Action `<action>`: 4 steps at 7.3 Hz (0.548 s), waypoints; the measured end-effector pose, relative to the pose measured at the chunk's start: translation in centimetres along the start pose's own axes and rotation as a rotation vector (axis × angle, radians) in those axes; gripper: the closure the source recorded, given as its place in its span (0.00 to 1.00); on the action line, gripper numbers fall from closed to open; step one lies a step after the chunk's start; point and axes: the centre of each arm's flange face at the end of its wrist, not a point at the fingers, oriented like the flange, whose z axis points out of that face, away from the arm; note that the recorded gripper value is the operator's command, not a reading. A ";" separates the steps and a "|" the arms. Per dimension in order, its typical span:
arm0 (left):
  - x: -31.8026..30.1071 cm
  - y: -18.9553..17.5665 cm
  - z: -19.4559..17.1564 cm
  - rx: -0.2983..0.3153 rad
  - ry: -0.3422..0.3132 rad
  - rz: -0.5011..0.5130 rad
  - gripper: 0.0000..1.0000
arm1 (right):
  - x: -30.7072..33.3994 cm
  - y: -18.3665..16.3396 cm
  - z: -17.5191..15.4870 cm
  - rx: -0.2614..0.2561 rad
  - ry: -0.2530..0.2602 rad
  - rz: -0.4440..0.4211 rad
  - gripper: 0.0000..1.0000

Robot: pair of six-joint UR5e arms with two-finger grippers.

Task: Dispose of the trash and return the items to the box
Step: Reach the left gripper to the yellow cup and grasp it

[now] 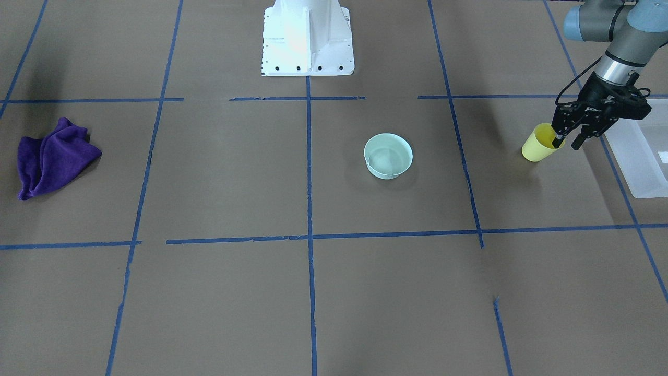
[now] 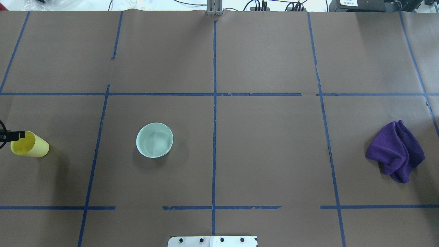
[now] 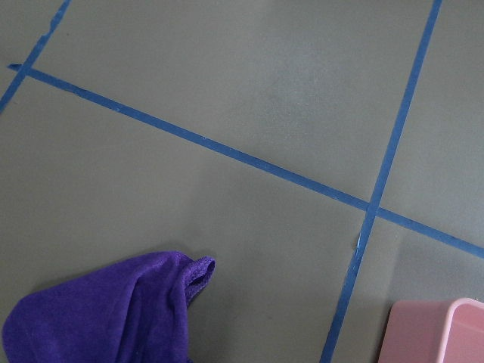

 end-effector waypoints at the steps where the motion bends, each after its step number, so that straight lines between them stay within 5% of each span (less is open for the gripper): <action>1: 0.0 0.6 0.1 -0.007 0.004 0.008 0.88 | 0.0 0.1 0.0 -0.001 0.000 0.000 0.00; 2: 0.1 1.1 0.2 -0.014 0.010 0.015 1.00 | 0.0 0.1 0.0 -0.002 0.001 0.001 0.00; 4: 0.2 1.6 0.3 -0.021 0.021 0.032 1.00 | 0.1 0.2 0.0 -0.003 0.002 0.002 0.00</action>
